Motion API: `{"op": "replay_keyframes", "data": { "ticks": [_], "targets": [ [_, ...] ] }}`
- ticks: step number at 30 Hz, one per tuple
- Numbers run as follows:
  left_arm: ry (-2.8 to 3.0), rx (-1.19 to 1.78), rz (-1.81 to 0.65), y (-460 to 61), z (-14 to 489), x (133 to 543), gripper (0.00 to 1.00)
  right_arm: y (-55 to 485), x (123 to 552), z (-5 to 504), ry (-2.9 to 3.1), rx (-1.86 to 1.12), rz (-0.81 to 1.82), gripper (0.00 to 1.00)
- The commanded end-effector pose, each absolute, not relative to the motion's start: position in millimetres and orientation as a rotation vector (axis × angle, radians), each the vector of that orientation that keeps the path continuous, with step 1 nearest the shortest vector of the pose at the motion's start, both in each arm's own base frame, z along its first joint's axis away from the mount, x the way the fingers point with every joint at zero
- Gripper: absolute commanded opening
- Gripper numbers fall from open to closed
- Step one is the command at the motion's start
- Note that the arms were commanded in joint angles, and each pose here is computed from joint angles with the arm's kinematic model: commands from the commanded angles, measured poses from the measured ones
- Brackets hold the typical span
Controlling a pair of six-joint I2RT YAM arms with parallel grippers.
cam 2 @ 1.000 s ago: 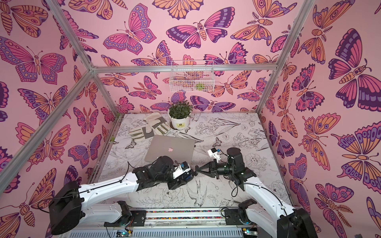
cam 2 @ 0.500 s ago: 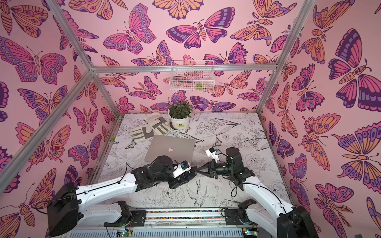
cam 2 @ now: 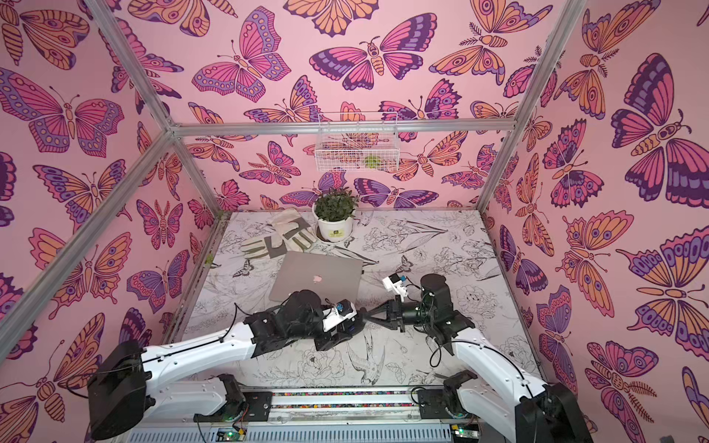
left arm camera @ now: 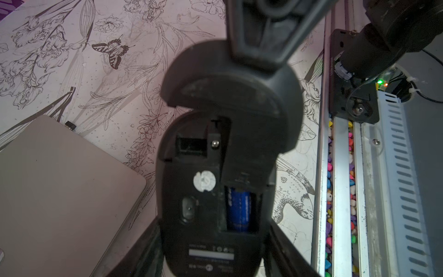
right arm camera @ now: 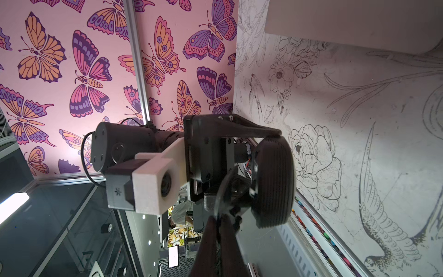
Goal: Insert the wireless mouse receiver into the laptop
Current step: Close the lid on the mouse.
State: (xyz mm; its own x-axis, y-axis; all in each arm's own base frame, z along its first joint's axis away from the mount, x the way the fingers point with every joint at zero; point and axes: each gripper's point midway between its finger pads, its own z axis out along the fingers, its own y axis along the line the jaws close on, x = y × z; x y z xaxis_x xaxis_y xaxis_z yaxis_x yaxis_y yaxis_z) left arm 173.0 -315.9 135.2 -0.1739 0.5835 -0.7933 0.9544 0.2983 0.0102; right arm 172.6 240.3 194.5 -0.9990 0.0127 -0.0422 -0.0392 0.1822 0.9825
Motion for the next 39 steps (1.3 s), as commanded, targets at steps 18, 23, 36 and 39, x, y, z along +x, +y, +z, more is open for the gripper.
{"op": "replay_keyframes", "data": {
  "ticks": [18,23,36,39],
  "targets": [
    [1.744,1.311,-0.703,-322.5,162.2,174.1,0.50,238.4,170.8,195.6,2.423,-0.065,1.902,0.09],
    [1.748,1.325,-0.713,-323.0,158.9,171.7,0.50,237.6,171.5,200.3,2.428,-0.081,1.876,0.24],
    [1.776,1.368,-0.746,-319.5,146.2,160.7,0.49,230.1,169.9,206.0,2.460,-0.099,1.808,0.30],
    [1.771,1.371,-0.757,-320.4,148.2,159.2,0.49,230.2,170.4,205.1,2.468,-0.094,1.805,0.30]
  ]
}}
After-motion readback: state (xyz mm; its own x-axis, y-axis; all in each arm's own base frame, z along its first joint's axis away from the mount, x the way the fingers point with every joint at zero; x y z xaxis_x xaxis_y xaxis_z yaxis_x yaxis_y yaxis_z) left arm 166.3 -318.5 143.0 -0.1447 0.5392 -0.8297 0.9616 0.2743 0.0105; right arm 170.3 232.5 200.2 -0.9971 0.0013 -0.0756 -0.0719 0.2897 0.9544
